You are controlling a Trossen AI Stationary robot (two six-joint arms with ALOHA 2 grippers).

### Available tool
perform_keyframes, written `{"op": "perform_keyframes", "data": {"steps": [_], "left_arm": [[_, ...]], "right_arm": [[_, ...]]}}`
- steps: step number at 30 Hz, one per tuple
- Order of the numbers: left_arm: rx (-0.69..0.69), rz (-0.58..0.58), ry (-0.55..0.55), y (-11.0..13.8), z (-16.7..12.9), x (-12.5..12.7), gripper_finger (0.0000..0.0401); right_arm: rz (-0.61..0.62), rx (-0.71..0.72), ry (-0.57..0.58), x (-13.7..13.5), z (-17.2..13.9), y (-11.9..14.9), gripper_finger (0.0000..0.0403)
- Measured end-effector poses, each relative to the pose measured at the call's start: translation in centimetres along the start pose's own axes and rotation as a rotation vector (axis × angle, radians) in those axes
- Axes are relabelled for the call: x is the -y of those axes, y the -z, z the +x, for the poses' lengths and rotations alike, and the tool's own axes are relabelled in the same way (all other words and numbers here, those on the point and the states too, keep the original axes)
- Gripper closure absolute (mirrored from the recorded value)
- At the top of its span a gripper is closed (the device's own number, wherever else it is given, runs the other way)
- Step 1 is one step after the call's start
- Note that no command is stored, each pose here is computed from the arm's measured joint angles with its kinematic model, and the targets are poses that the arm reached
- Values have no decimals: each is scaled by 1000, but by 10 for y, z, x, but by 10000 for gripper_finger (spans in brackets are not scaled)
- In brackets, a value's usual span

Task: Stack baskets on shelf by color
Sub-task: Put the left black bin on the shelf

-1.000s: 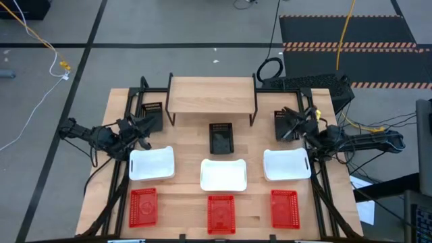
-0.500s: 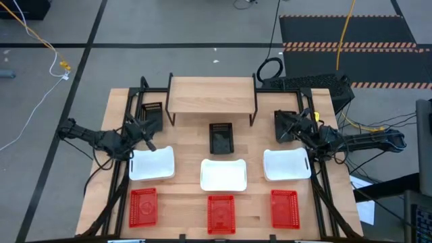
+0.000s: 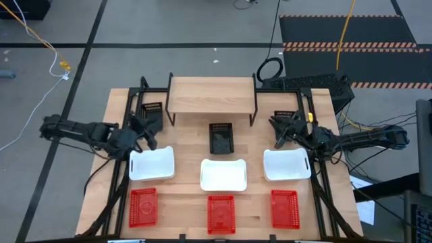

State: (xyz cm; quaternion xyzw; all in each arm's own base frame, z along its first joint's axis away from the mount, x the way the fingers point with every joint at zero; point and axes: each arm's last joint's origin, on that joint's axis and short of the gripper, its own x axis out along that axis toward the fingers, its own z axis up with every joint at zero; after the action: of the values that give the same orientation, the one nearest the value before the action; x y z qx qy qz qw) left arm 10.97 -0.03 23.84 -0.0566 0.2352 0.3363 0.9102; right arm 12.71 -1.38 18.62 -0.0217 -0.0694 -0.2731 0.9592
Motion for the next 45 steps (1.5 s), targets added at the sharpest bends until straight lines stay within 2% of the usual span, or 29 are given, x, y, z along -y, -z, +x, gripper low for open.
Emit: {"op": "perform_keyframes", "data": {"steps": [7,12,22,28,36,40,45], "left_arm": [[-436,103,-214,-11,34,8,160],[-583,118,-256,-6,61,6,165],[-689,117,-239,-5,89,-8,225],[-719,92,-143,7,99,-16,208],[-729,33,-183,7,104,-29,160],[-767,27,-170,10,110,-32,165],[-832,28,-168,17,119,-31,199]], "right_arm": [[24,-6,-85,-3,0,1,300],[19,-13,-162,-6,1,3,284],[-4,-47,-180,-7,1,7,280],[-18,-76,-182,-7,1,10,280],[3,-89,-183,-7,0,11,279],[14,-91,-185,-7,0,11,279],[24,-96,-210,-8,0,11,279]]}}
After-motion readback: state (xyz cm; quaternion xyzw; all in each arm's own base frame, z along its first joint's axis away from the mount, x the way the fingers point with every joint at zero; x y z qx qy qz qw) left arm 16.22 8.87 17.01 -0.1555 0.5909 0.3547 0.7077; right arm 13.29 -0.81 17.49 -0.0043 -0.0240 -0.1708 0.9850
